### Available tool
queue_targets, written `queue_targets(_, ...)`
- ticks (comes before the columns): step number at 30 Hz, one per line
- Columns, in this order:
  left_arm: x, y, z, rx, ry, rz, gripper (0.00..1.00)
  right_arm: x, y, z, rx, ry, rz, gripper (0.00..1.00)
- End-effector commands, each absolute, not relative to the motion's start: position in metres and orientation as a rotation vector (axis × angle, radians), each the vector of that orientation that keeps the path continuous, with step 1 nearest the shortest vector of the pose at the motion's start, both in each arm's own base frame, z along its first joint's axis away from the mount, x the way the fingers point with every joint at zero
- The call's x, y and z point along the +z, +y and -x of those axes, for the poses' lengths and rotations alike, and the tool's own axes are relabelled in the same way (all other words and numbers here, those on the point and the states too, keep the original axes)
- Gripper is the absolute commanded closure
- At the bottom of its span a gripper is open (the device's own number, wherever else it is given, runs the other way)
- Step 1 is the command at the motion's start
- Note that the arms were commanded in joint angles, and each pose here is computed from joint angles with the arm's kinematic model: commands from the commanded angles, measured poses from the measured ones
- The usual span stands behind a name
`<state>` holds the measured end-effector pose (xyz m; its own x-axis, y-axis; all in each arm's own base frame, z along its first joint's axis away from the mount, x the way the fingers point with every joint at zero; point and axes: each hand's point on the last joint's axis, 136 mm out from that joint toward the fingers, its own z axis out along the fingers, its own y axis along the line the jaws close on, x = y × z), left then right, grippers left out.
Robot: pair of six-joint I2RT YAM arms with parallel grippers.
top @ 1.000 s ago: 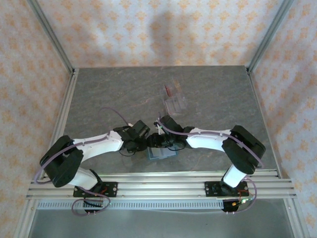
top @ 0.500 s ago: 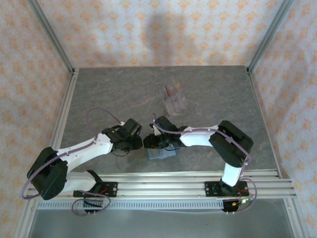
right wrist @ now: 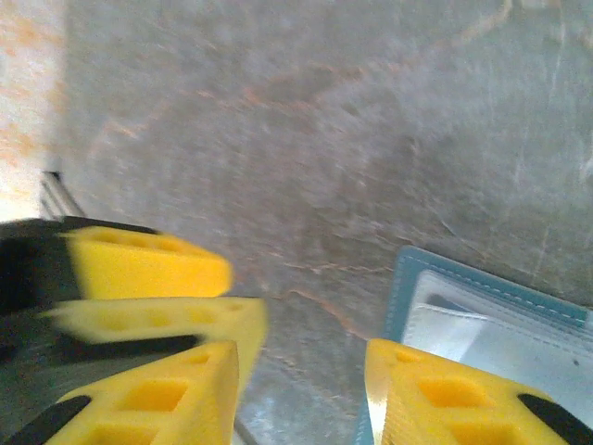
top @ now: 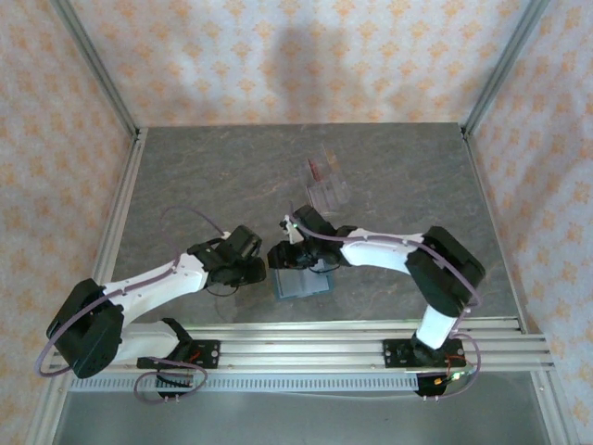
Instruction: Put the credit cards into the card holder
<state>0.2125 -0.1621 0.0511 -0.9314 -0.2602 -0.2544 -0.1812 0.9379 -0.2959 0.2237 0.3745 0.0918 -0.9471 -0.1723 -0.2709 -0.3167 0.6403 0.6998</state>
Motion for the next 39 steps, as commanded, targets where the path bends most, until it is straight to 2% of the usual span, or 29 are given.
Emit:
queue_targets(1, 0.05, -0.164, -0.21, -0.388, 2.817, 0.286, 0.56, 0.135, 0.367, -0.229, 1.223, 2.574, 0.448, 0.59)
queue_targets(5, 0.05, -0.168, -0.211, -0.4, 2.818, 0.271, 0.53, 0.125, 0.347, -0.228, 1.131, 2.612, 0.437, 0.61)
queue_targets(7, 0.05, -0.171, -0.211, -0.404, 2.82, 0.26, 0.52, 0.113, 0.341, -0.223, 1.105, 2.649, 0.438, 0.66)
queue_targets(11, 0.053, -0.181, -0.213, -0.408, 2.82, 0.219, 0.5, 0.09, 0.336, -0.215, 1.102, 2.708, 0.411, 0.85)
queue_targets(14, 0.051, -0.188, -0.215, -0.395, 2.828, 0.197, 0.5, 0.075, 0.337, -0.21, 1.087, 2.741, 0.411, 0.9)
queue_targets(24, 0.051, -0.205, -0.222, -0.395, 2.836, 0.169, 0.5, 0.025, 0.339, -0.198, 0.967, 2.839, 0.446, 0.91)
queue_targets(28, 0.049, -0.206, -0.222, -0.388, 2.84, 0.163, 0.5, 0.02, 0.341, -0.202, 0.971, 2.825, 0.458, 0.86)
queue_targets(34, 0.05, -0.209, -0.222, -0.359, 2.844, 0.129, 0.49, 0.064, 0.346, -0.219, 1.09, 2.71, 0.422, 0.81)
queue_targets(39, 0.051, -0.213, -0.224, -0.347, 2.838, 0.096, 0.49, 0.104, 0.316, -0.249, 0.961, 2.644, 0.345, 0.78)
